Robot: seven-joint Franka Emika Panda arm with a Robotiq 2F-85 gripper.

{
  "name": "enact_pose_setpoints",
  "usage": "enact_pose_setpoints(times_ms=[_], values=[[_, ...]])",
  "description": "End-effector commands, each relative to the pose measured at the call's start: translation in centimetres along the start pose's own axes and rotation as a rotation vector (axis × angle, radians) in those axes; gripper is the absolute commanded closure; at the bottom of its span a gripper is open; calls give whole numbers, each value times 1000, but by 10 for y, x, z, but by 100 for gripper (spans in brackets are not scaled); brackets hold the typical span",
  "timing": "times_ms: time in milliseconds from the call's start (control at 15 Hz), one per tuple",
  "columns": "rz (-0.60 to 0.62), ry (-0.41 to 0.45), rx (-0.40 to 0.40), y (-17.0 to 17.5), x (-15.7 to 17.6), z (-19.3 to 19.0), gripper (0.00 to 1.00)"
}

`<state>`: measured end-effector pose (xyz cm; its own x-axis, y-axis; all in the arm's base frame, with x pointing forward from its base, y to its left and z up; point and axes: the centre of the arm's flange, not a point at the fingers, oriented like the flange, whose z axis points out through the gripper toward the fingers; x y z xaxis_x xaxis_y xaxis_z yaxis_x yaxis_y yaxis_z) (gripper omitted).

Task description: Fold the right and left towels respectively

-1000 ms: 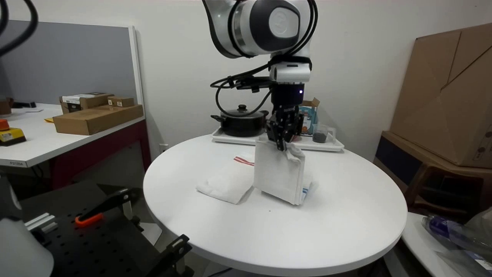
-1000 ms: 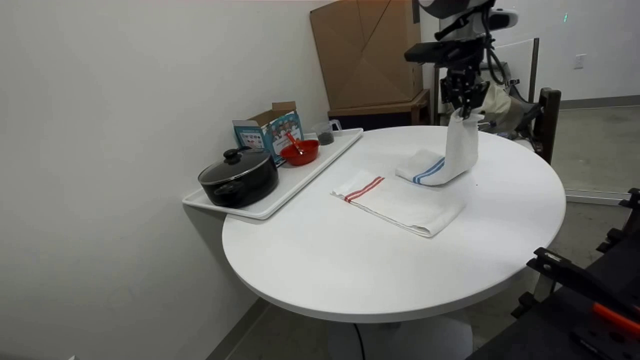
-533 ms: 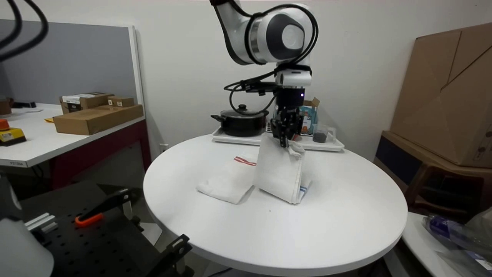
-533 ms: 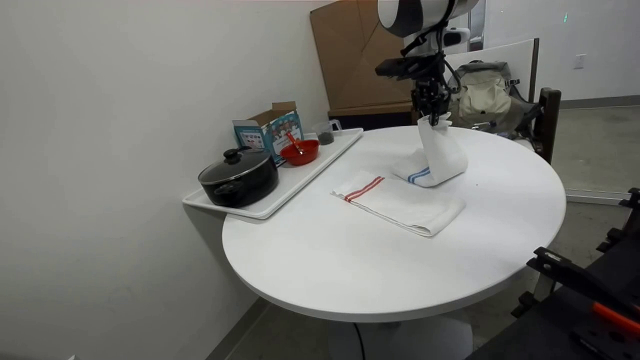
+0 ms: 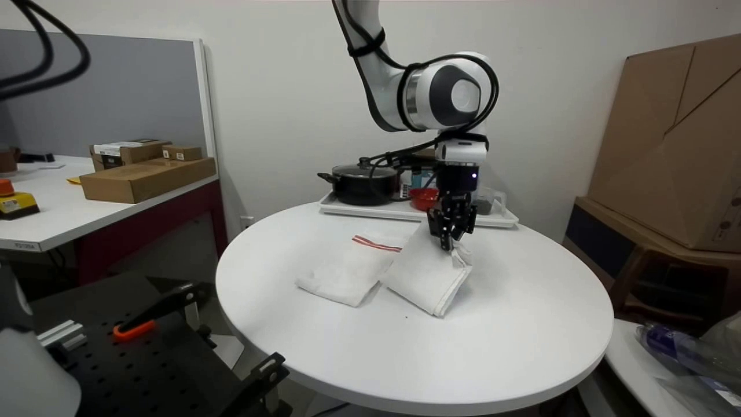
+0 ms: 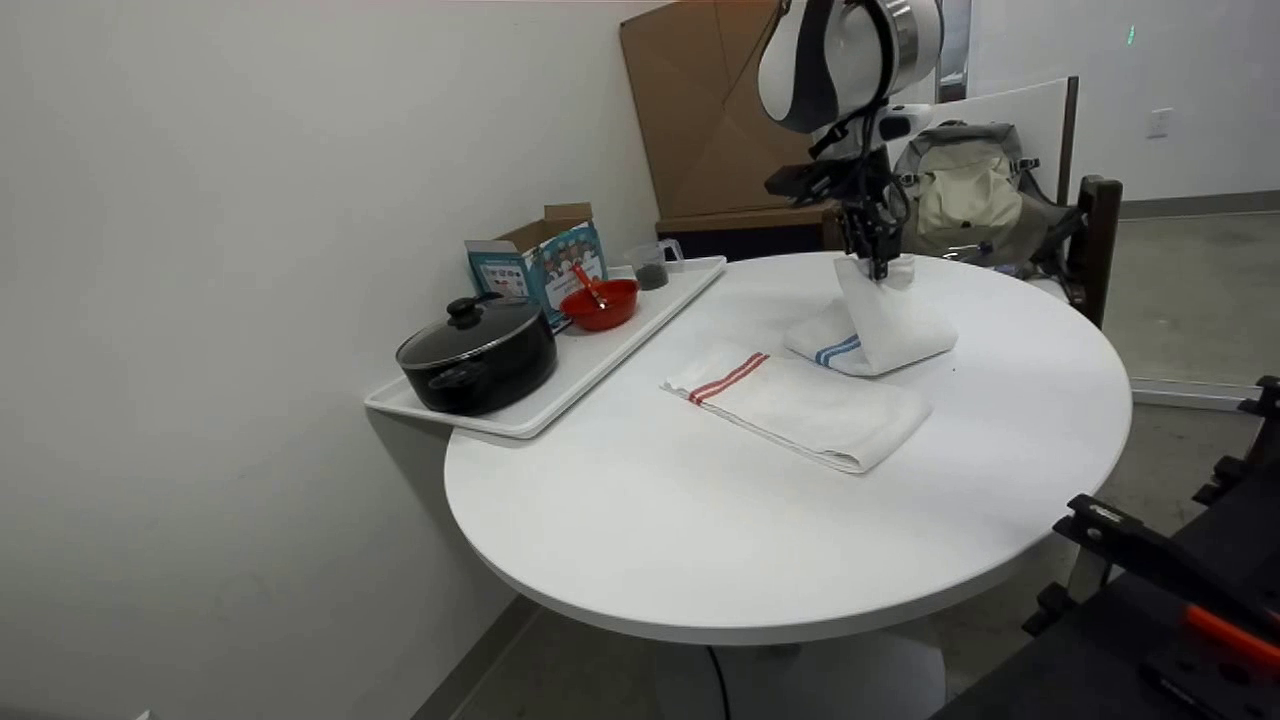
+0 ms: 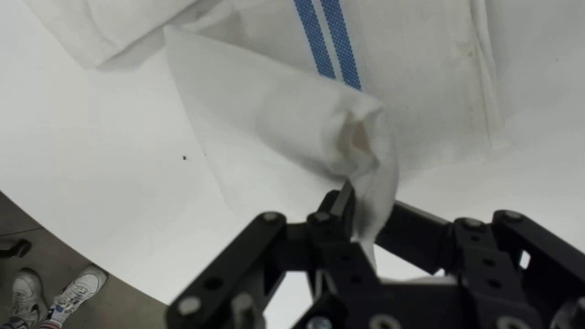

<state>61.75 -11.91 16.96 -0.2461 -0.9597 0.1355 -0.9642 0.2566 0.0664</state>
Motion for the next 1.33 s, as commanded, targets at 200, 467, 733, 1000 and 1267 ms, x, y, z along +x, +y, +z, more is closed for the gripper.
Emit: enact_pose_setpoints(times_ms=[200,467,733,1000,1267], values=[[-43,83,-13,-47,-28,7,92],[-121,110,18,-60,-58,3,92],[-164,125,43,-68,-78,0,60],[-194,136,73,-71,-86,-4,32],[-184,105,96,-56,-88,-22,2]])
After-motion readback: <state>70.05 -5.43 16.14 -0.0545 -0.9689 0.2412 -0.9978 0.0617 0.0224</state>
